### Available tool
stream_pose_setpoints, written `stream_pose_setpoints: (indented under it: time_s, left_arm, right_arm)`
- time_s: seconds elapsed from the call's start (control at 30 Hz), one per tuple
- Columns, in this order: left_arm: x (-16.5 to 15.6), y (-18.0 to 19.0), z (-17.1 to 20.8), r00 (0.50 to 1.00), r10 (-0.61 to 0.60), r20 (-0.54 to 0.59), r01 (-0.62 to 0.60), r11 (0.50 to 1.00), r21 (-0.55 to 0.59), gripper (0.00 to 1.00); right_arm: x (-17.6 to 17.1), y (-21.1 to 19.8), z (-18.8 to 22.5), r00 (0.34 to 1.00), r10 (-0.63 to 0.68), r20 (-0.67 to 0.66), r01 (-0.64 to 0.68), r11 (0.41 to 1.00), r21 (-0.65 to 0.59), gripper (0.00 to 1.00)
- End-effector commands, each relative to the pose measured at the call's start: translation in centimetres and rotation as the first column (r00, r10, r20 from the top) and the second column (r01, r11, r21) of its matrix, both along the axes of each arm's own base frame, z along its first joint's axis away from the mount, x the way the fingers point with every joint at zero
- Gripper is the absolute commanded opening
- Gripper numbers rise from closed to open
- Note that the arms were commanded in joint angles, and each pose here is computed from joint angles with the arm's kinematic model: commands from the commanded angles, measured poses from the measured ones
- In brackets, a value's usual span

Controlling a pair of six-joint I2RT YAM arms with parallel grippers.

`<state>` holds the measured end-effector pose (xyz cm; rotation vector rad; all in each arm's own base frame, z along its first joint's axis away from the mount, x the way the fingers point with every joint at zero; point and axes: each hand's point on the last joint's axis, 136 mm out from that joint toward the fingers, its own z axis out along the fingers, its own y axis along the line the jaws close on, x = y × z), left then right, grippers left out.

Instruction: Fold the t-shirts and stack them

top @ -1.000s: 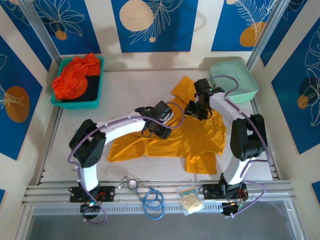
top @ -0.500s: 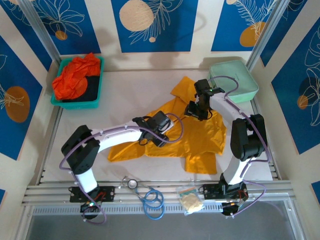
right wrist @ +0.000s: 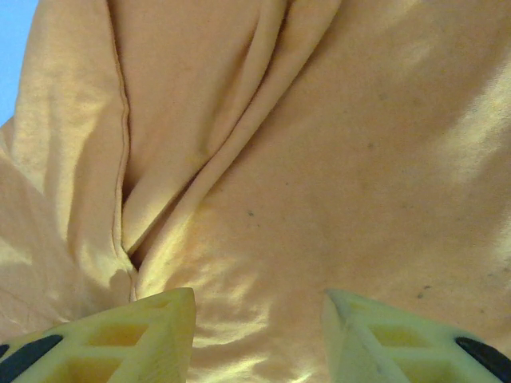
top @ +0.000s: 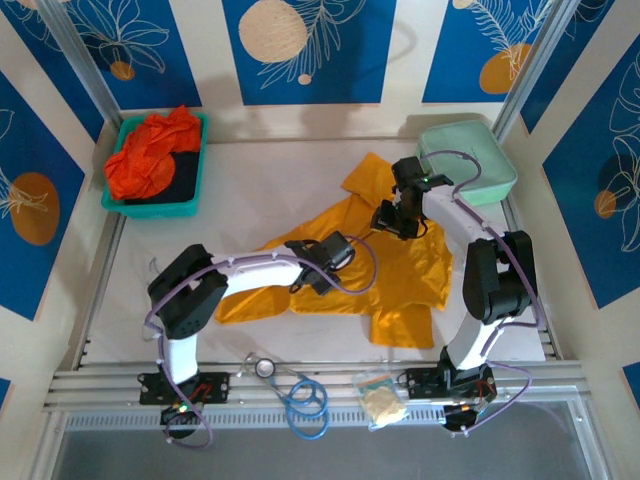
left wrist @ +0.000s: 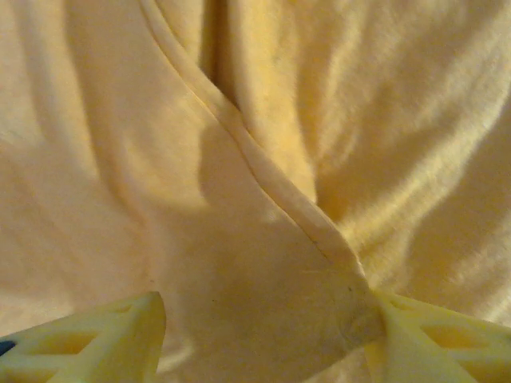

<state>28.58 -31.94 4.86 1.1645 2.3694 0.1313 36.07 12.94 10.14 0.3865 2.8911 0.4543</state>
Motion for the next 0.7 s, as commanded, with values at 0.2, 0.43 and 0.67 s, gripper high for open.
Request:
stream_pose_setpoints:
  time_s: [0.2,0.43,0.67]
  left_arm:
    - [0.9,-1.0,-0.8,1.000,-0.006,0.020,0.006,1.000,0.011,0.63]
    - [0.4,-0.8,-1.3,1.000,-0.011,0.000,0.011,1.000,0.010,0.52]
    - [1.2,-1.0,1.0,0.998,0.022,0.053,-0.021,0.999,-0.027,0.08]
  right_arm:
    - [-0.6,0.2,0.9,1.000,0.025,0.004,-0.025,0.999,0.024,0.46]
    - [-0.5,0.2,1.0,1.000,0.022,0.008,-0.022,0.999,0.027,0.46]
    - [-0.6,0.1,0.8,1.000,0.019,0.002,-0.019,0.999,0.027,0.46]
